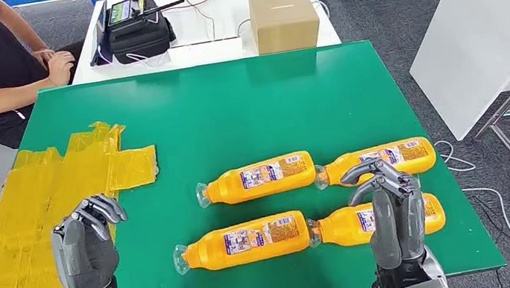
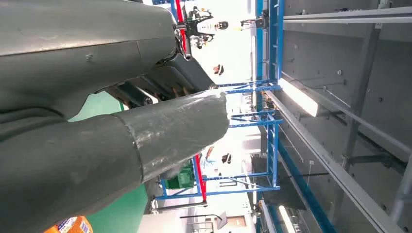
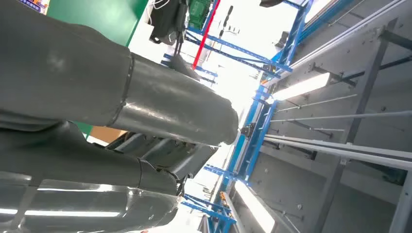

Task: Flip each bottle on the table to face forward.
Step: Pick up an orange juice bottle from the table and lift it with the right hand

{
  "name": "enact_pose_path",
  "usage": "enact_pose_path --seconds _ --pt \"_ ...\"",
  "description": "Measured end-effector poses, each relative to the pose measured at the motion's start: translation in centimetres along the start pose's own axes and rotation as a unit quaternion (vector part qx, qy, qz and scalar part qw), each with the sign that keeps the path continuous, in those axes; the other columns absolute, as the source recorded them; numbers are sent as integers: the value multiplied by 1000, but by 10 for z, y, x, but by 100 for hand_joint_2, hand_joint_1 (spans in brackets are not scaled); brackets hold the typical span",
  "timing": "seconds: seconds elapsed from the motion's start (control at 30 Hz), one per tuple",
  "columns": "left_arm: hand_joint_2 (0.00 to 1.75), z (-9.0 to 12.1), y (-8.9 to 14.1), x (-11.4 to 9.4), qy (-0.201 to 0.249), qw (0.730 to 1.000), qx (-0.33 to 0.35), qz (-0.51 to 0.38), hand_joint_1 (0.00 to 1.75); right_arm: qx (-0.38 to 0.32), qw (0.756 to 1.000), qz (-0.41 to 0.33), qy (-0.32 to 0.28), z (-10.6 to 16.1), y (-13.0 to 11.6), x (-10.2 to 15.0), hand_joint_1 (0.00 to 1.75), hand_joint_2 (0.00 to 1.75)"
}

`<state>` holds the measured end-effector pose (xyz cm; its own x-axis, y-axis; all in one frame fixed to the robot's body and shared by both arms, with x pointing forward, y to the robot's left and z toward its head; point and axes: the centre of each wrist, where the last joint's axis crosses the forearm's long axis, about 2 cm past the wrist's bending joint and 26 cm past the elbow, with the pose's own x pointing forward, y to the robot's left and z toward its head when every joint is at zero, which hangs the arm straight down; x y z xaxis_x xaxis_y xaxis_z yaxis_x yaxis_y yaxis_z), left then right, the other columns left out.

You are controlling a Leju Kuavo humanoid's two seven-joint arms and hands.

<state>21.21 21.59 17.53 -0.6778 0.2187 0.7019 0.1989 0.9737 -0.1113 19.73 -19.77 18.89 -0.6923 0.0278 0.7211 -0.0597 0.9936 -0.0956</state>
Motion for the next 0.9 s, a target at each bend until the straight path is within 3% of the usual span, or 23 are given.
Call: enact_pose_path --seconds 0.17,0.47,0.5,0.53,0.6,0.63,0.67,0.77,0.9 --pt "0 12 1 -8 5 1000 -21 -11 175 25 993 -101 56 22 5 -6 175 0" --pt "0 28 3 -21 35 999 -35 -11 175 38 989 -90 108 46 6 -16 175 0" --pt "0 29 3 -22 38 999 -33 -11 131 40 989 -87 113 47 6 -17 175 0" --pt "0 29 3 -23 42 999 -31 -10 88 41 989 -84 117 47 5 -18 146 0" --pt "0 30 3 -24 46 998 -28 -9 0 43 988 -81 122 48 5 -19 59 0" --pt "0 30 3 -24 48 998 -27 -9 0 44 988 -79 124 49 5 -20 15 0" --pt "0 30 3 -25 51 998 -26 -8 0 47 988 -76 126 49 5 -20 0 44" --pt "0 30 3 -26 61 998 -16 -3 0 62 987 -50 139 50 5 -22 0 175" --pt "0 29 4 -28 69 998 -5 3 0 87 982 -1 166 48 4 -28 0 175"
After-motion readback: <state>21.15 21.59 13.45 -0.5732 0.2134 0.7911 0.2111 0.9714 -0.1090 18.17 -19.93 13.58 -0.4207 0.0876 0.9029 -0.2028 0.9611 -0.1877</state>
